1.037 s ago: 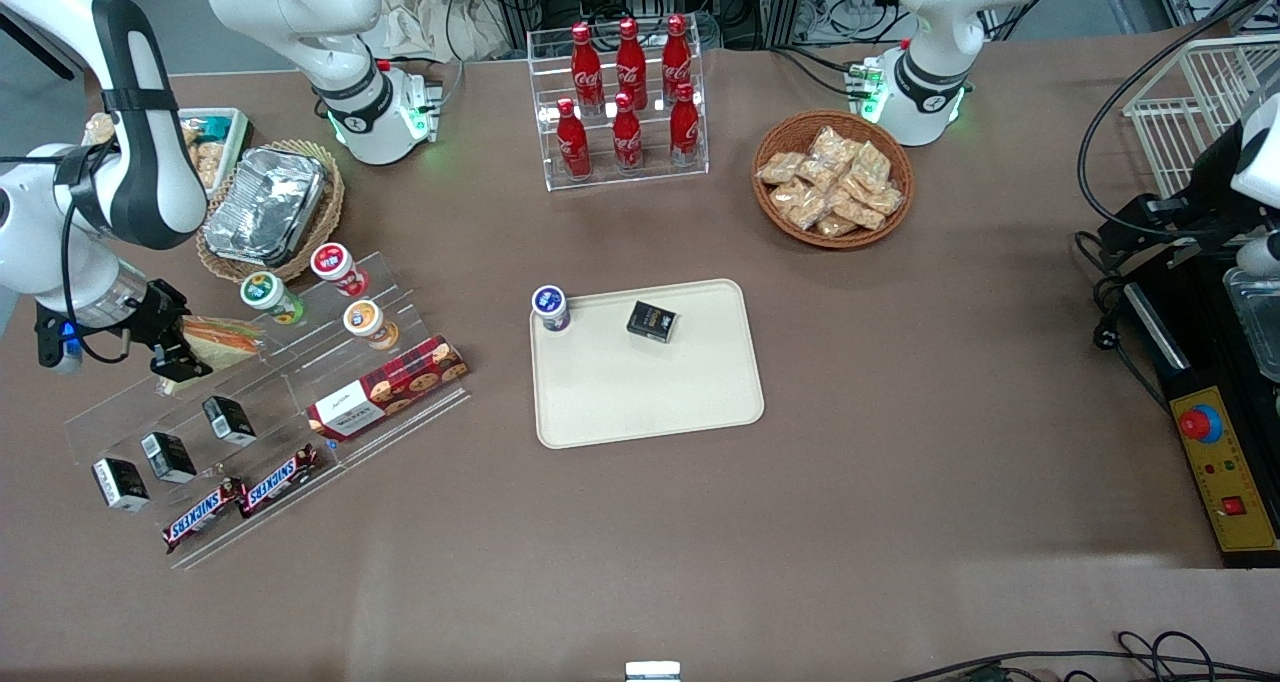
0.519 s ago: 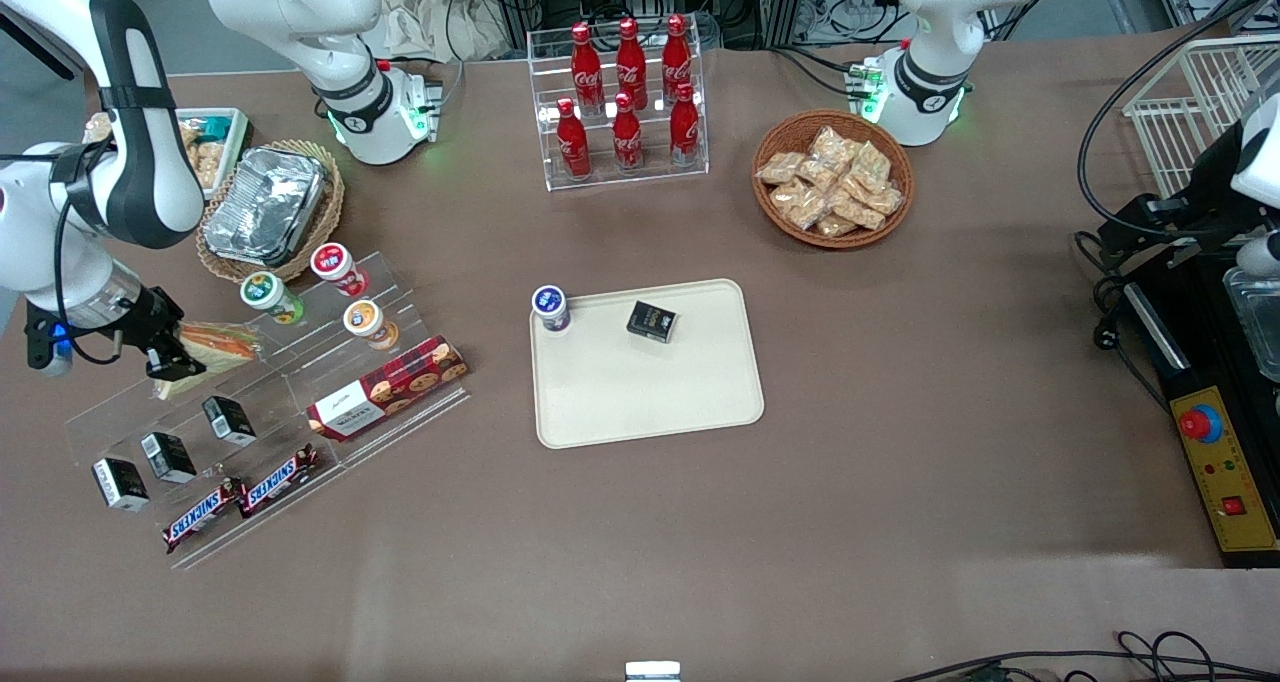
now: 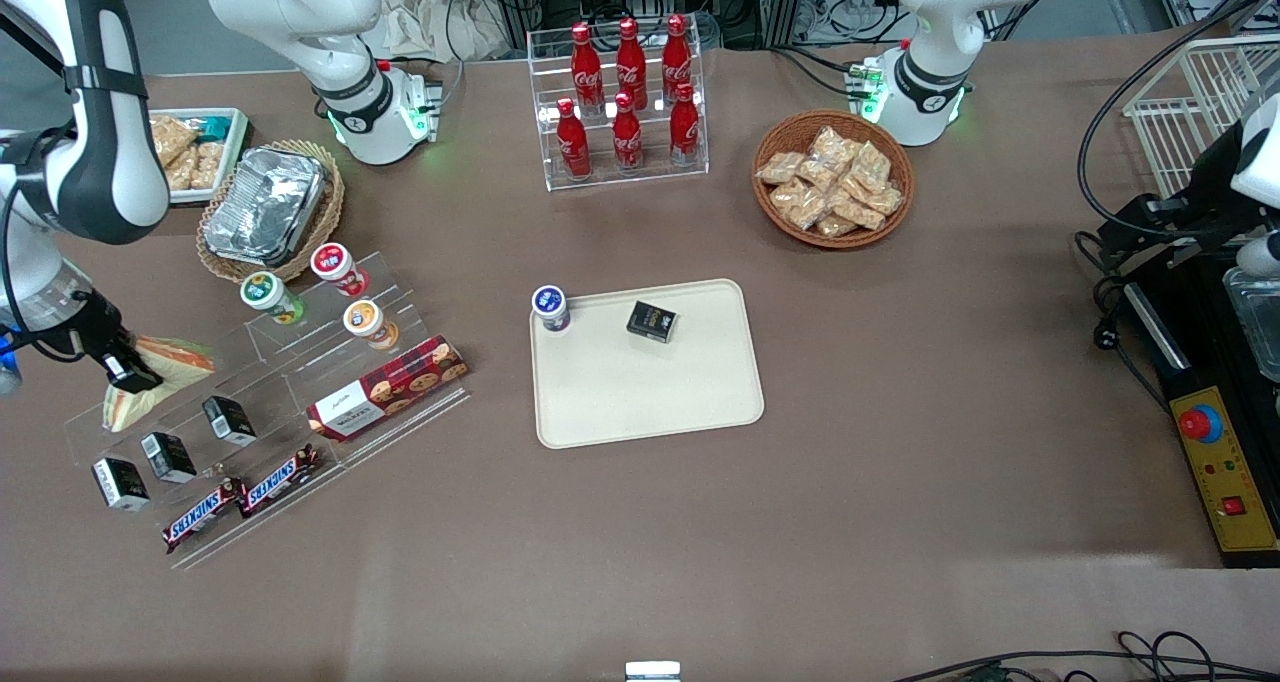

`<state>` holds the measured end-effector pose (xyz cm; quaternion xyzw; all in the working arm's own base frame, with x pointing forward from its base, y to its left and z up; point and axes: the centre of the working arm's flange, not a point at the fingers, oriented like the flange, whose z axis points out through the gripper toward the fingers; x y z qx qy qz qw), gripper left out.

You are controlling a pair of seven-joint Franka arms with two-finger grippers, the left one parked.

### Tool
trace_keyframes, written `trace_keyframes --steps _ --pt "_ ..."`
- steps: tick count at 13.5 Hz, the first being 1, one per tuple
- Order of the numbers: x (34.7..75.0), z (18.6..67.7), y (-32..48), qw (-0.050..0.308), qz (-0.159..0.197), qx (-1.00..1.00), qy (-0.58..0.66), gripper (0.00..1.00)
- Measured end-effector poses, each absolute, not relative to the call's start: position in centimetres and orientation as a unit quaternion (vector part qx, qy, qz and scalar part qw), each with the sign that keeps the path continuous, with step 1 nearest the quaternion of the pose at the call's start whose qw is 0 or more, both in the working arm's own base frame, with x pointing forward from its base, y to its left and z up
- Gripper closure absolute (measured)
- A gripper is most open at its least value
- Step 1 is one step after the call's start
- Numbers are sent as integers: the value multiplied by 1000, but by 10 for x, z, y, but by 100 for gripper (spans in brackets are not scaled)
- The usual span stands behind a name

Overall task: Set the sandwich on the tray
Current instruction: 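Lift the sandwich with the right gripper and carry it toward the cream tray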

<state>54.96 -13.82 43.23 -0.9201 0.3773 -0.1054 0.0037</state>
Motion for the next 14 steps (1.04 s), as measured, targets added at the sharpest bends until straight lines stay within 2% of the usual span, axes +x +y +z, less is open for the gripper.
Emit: trace_keyframes --steps 5,9,14 --pt "566 469 -72 -4 -57 -963 262 72" --pt "574 493 13 -1 -57 -981 186 72" --pt "563 505 122 5 -59 -995 79 72"
